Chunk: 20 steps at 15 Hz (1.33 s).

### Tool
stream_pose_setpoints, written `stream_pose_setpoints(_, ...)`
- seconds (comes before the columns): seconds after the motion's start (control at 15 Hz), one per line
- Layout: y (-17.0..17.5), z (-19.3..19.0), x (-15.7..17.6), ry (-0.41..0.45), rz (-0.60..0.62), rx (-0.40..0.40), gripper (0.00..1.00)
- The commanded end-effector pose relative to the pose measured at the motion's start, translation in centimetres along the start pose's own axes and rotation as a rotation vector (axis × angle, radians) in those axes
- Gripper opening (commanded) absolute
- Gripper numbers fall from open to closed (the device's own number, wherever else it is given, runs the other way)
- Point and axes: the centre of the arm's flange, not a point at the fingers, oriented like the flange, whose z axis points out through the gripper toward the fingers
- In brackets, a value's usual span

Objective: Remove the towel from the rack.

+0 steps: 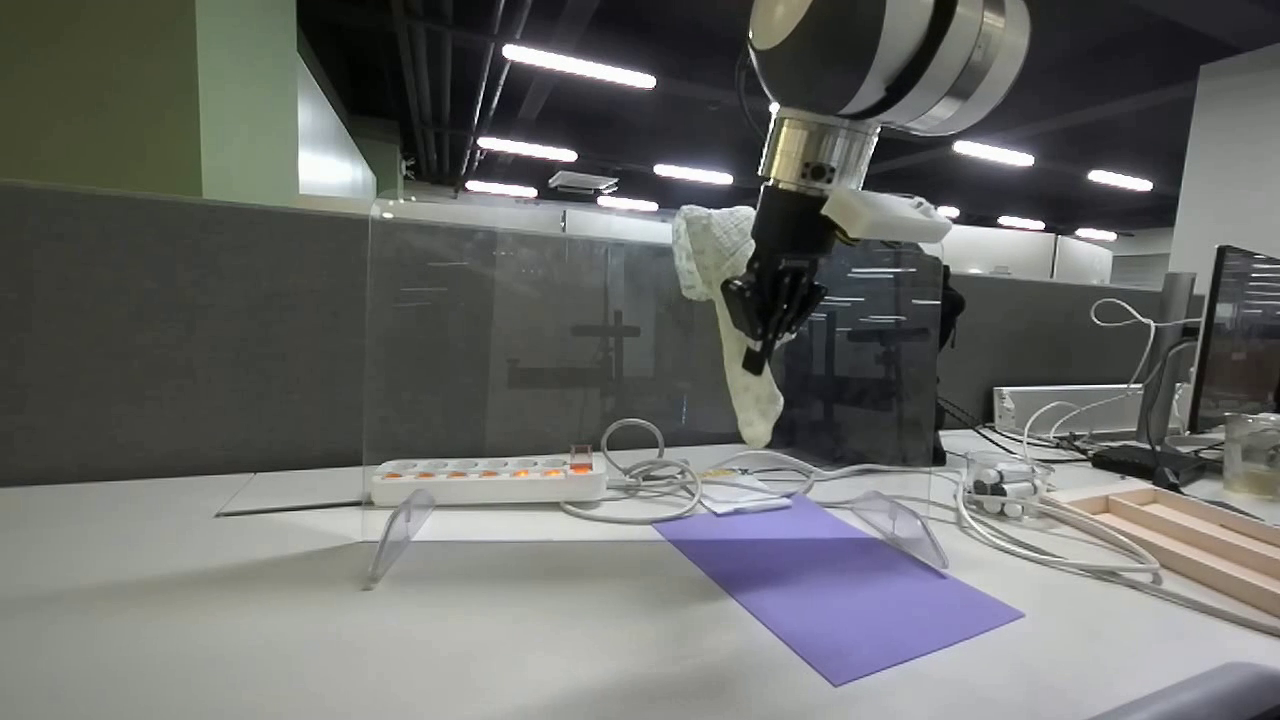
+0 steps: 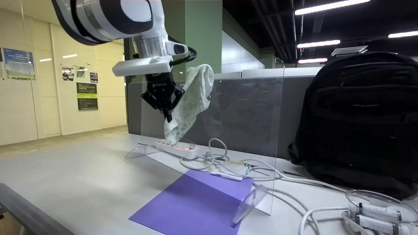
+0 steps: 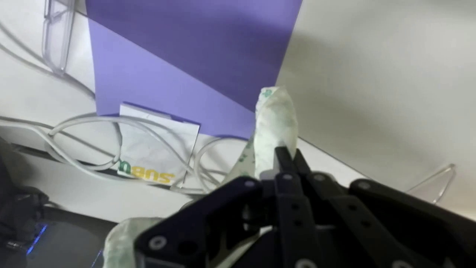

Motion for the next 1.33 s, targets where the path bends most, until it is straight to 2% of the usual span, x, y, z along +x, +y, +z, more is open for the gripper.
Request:
stream_pose_setpoints(0.0,-1.4,1.5,-1.8,-0.104,-0.046,0.043,0.00)
stream_pose_setpoints(0.4,-3.7,4.2,-4.4,-0.250,-0.131,0.080,0.00)
stream_pose_setpoints(0.67,-4.5,5.6,-5.2,-0.284,-0.153,0.071,0.00)
stream_pose_setpoints(0.73,-4.6,5.8,-5.3,-0.289,-0.162,0.071,0.11)
stream_pose_setpoints(0.8,-4.7,5.9,-5.4,-0.291,-0.165,0.064,0.28)
stream_pose_setpoints(1.27,-4.7,5.9,-5.4,-0.288,-0.189,0.054,0.74)
